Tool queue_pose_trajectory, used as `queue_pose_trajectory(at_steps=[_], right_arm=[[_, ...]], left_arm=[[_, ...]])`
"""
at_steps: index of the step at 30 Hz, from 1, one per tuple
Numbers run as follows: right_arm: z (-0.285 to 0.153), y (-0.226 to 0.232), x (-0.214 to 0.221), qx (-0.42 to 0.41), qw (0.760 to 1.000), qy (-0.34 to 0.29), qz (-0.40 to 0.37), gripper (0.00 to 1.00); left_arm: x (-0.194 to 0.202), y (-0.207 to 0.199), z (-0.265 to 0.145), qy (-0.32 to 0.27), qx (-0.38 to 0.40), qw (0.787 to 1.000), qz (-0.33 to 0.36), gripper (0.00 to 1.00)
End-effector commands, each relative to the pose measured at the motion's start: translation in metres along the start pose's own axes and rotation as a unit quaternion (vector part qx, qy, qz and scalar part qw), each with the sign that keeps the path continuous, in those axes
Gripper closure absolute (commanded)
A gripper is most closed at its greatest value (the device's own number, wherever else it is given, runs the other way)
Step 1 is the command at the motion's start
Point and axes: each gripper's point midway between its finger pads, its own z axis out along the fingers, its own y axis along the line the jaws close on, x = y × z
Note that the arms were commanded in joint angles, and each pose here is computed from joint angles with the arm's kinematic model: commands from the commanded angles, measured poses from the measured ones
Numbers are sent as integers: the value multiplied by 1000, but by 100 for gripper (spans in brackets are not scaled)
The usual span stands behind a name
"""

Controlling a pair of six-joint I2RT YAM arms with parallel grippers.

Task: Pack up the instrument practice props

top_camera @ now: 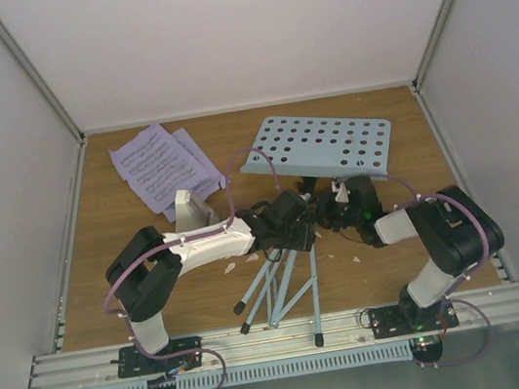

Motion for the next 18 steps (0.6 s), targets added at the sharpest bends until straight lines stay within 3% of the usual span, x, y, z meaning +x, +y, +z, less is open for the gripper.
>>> queue_pose_trajectory(at_steps=[1, 7, 9, 11, 16, 18], right_arm=[[-13, 58, -31, -94, 990, -77, -73, 60], [-24, 59, -39, -88, 988, -99, -80, 43], [-31, 59, -45, -81, 986, -113, -88, 38], [-40, 57, -53, -65, 984, -132, -98, 32], [-69, 51, -75, -9, 975, -186, -123, 22], [-82, 46, -79, 21, 970, -205, -127, 17]], left_arm=[[21, 8, 13, 33, -10, 997, 69, 56], [21, 15, 10, 31, -31, 996, 75, 70], [22, 18, 8, 33, -36, 996, 78, 70], [22, 18, 7, 33, -37, 996, 80, 58], [22, 15, 4, 30, -31, 996, 83, 4], [22, 14, 2, 31, -33, 996, 83, 1]])
